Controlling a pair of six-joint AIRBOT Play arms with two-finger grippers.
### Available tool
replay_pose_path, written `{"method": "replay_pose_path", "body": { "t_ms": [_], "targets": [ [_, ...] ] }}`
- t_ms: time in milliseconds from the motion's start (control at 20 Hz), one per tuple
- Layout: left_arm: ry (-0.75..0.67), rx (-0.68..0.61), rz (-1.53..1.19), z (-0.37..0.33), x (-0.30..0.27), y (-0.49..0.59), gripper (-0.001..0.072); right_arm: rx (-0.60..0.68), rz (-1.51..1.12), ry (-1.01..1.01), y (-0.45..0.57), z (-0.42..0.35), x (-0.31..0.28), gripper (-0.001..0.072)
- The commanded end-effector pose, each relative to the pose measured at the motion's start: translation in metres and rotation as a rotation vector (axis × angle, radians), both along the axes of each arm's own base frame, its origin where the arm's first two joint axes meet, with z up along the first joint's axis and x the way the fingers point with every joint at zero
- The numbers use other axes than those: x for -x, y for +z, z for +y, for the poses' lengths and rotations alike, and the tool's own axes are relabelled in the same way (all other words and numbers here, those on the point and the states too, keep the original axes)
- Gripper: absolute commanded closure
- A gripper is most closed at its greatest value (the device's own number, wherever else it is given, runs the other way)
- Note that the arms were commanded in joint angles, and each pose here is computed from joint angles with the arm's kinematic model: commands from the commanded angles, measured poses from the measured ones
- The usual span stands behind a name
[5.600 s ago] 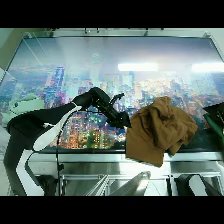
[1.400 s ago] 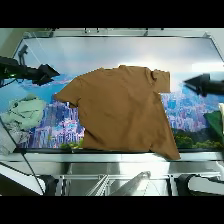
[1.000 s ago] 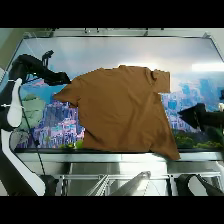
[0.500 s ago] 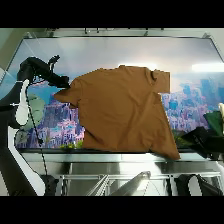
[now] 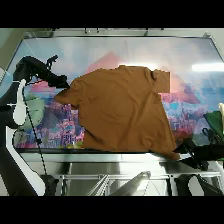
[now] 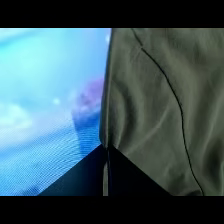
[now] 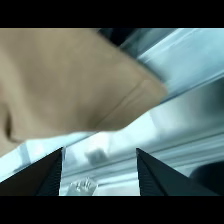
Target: Fold the shirts.
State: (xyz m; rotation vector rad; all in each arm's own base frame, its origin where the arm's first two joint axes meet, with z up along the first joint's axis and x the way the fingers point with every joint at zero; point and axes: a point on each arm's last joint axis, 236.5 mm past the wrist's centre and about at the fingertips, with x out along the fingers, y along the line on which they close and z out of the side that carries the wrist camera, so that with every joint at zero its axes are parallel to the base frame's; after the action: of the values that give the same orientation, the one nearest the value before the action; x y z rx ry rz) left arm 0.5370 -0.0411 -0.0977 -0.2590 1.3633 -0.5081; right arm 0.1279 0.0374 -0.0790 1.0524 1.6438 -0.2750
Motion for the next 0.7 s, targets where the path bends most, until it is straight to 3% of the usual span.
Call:
{"method": "replay_pose_path", "body": {
  "t_ms": [0, 350, 400, 450, 500, 600, 650],
  "targets": [
    [-0.004, 0.02, 0.03, 0.003, 0.008, 0.002, 0.0687, 0.003, 0.032, -0.023, -0.016, -0.004, -0.002, 0.0207],
    [-0.001, 0.024, 0.046, 0.009, 0.012, 0.002, 0.0687, -0.025, 0.087, 0.025, -0.043, 0.001, -0.006, 0.0212],
    [-0.002, 0.025, 0.051, 0.009, 0.013, 0.002, 0.0687, -0.018, 0.069, 0.043, -0.047, 0.003, -0.011, 0.0305],
    [-0.005, 0.026, 0.056, 0.009, 0.014, 0.002, 0.0687, -0.018, 0.038, 0.062, -0.049, 0.006, -0.017, 0.0508],
    [-0.01, 0.03, 0.068, 0.01, 0.018, 0.003, 0.0687, -0.024, 0.0, 0.077, -0.049, 0.011, -0.025, 0.0608],
    [-0.021, 0.056, 0.114, 0.011, 0.03, 0.007, 0.0688, -0.02, -0.088, 0.097, -0.042, 0.009, -0.047, 0.0696],
    [-0.026, 0.088, 0.137, 0.009, 0.038, 0.014, 0.0688, 0.011, -0.141, 0.096, -0.035, -0.001, -0.065, 0.0694]
  ]
}}
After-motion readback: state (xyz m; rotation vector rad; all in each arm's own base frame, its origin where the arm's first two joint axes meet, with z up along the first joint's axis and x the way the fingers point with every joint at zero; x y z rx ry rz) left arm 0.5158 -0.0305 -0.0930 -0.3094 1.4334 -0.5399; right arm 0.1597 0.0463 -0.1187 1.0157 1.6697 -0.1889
